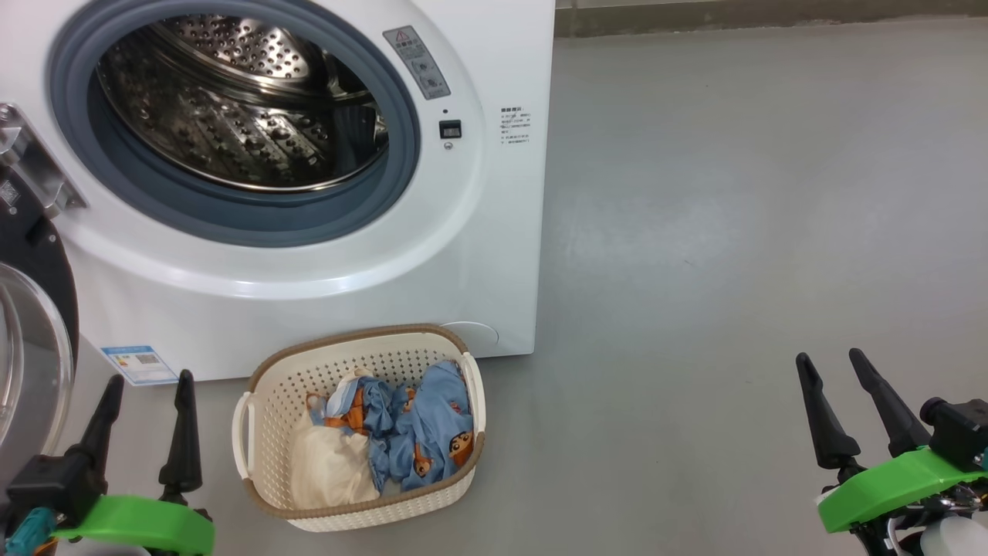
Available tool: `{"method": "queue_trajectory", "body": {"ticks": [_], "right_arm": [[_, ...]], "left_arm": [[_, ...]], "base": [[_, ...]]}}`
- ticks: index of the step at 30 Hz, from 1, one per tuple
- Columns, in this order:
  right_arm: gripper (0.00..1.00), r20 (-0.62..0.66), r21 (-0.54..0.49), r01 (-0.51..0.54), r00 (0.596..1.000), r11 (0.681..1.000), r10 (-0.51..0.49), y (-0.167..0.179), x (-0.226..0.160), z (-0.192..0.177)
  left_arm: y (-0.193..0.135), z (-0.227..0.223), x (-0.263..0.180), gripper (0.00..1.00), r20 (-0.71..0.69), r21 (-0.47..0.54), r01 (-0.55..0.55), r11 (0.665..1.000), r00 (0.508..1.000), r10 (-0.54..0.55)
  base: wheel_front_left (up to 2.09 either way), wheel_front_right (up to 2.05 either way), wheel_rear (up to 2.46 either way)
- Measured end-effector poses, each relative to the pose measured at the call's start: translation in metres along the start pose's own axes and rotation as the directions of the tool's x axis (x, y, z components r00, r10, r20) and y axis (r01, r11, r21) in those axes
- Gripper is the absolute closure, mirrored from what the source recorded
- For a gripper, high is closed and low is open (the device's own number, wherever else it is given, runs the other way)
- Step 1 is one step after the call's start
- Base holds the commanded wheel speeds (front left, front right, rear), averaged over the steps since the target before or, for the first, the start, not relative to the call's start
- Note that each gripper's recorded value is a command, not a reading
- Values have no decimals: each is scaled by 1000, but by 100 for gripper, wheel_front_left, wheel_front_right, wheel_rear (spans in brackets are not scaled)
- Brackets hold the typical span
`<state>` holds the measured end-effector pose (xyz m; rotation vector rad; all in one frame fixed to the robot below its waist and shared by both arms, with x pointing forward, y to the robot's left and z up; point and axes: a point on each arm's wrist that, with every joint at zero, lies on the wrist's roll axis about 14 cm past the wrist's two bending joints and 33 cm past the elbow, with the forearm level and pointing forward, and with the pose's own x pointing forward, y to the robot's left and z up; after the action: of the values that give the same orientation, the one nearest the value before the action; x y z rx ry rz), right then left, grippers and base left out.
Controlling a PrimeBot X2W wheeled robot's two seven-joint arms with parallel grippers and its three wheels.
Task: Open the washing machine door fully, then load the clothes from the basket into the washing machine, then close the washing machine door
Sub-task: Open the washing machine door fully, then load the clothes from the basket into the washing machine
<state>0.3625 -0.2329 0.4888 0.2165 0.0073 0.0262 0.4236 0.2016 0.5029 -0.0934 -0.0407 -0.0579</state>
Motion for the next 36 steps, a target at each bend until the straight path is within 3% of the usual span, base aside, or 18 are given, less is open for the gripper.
{"method": "queue_trajectory", "body": {"ticks": [36], "right_arm": [[0,4,1,-7,1000,1000,7,3,2,1]], "left_arm": [[-6,-6,-10,0,-14,-34,16,999,1000,-17]], "base": [[2,-6,4]]}}
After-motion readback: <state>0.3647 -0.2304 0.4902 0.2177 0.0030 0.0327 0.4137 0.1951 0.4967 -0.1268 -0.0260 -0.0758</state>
